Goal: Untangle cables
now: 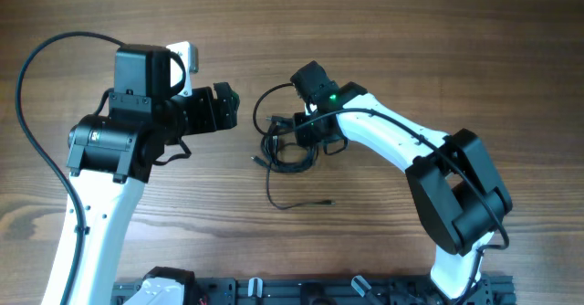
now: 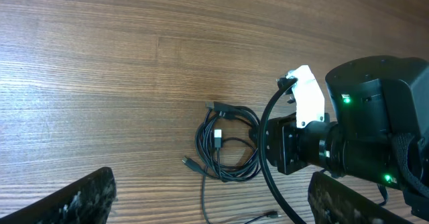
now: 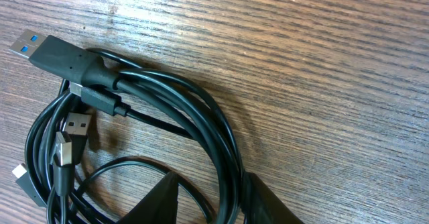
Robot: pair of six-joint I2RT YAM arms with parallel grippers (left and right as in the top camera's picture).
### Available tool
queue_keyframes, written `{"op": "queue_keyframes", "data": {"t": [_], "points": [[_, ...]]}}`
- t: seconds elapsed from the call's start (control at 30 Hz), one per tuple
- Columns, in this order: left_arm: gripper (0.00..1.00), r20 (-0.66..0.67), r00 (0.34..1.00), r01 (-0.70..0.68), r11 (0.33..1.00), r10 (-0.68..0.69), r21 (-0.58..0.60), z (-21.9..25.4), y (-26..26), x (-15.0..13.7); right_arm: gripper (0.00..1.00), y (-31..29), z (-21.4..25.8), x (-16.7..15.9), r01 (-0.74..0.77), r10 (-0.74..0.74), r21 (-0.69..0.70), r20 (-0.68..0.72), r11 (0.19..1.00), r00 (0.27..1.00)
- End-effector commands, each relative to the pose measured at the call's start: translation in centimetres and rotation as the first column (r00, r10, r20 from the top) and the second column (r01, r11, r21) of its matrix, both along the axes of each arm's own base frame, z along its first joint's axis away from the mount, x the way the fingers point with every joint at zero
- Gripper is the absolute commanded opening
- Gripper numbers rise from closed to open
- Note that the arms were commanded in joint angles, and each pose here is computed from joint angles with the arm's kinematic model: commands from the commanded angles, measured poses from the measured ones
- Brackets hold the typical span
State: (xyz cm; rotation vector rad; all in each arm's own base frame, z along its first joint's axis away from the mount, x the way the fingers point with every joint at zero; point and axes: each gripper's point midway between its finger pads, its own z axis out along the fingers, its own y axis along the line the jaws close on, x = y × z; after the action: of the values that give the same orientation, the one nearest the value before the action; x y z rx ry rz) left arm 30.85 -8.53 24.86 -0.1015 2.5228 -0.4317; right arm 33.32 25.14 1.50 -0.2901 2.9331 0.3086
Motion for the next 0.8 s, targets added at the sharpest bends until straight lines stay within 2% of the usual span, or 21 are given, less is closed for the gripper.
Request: {"op": "queue_keyframes", "data": {"t": [0.0, 0.1, 0.17, 0.57, 0.6, 0.67, 0.77], "points": [[0.93, 0.01, 1.0, -0.004, 1.0, 0.004, 0.007, 0.3, 0.2, 0.3, 0.33, 0.4, -0.4, -0.1, -0.001, 0.001, 0.007, -0.012, 1.0, 1.0], [0.94, 0.01, 1.0, -0.004, 1.0, 0.004, 0.007, 0.3, 0.2, 0.3, 0.32, 0.4, -0.4, -0.1, -0.001, 0.001, 0.006, -0.014, 1.0, 1.0], [1.0, 0.01, 1.0, -0.004, 1.0, 0.004, 0.007, 0.3, 0.2, 0.3, 0.32, 0.3, -0.4, -0.2, -0.001, 0.001, 0.006, -0.014, 1.0, 1.0], [0.97, 0.01, 1.0, -0.004, 1.0, 0.004, 0.006, 0.3, 0.2, 0.3, 0.26, -0.6, -2.5, -1.3, 0.0, -0.001, -0.016, -0.045, 1.0, 0.999], [0.97, 0.009, 1.0, -0.004, 1.0, 0.004, 0.007, 0.3, 0.2, 0.3, 0.22, -0.6, -2.5, -1.3, 0.002, -0.002, -0.016, -0.045, 1.0, 0.999], [0.97, 0.004, 1.0, -0.004, 1.0, 0.004, 0.007, 0.2, 0.2, 0.2, 0.05, -0.5, -2.5, -1.3, 0.005, -0.005, -0.013, -0.047, 1.0, 0.999], [0.96, 0.002, 1.0, -0.004, 1.0, 0.004, 0.008, 0.2, 0.2, 0.2, 0.04, -0.2, -1.1, -0.3, 0.02, -0.02, 0.002, -0.031, 1.0, 0.999]]}}
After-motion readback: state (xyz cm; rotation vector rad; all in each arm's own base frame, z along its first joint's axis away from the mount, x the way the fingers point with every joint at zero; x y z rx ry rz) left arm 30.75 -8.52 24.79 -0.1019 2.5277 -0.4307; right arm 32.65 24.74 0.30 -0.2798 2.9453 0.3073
